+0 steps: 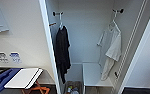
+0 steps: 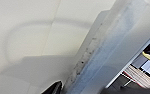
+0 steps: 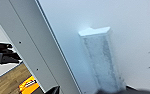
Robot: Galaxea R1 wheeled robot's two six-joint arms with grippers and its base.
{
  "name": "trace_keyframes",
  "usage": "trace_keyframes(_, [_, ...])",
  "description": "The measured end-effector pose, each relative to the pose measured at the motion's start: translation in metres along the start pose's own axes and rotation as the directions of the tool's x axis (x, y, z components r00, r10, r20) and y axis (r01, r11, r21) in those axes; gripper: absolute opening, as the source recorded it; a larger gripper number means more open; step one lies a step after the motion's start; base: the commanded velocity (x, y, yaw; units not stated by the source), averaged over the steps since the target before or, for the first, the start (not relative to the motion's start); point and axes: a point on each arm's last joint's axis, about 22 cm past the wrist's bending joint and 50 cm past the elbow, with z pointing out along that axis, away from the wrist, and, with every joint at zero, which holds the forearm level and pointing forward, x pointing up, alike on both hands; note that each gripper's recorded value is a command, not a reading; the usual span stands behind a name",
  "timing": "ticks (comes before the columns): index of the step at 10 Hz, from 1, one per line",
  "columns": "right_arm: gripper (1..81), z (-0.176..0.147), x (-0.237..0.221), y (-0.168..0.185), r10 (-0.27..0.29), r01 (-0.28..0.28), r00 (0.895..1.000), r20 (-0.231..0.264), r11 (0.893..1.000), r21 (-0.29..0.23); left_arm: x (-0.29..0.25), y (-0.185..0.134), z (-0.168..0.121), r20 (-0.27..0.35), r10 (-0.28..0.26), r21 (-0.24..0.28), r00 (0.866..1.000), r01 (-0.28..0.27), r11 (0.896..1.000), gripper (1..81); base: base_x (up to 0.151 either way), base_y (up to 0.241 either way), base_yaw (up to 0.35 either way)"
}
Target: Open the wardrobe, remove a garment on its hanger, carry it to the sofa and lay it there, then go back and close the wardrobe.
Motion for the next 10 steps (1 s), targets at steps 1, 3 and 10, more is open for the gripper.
trace_keyframes(1, [81.1,0.0,0.0,0.0,0.0,0.0,1.0,0.0,1.0,0.0,0.0,0.0,0.0,0.0,0.0,0.0,1.0,0.0,1.0,81.1,-0.063,0.0,0.0])
trace_keyframes(3, [81.1,0.001,0.004,0.002,-0.004,0.004,1.0,-0.011,1.0,-0.001,0.006,-0.001,0.003,-0.012,0.002,-0.003,1.0,-0.002,1.0,81.1,-0.077,0.0,0.0])
trace_keyframes(10, [81.1,-0.006,0.006,0.021,-0.025,0.025,1.0,-0.007,0.999,-0.043,-0.059,0.096,0.015,0.159,-0.088,-0.158,0.983,0.113,0.981,81.1,-0.022,0.0,0.0])
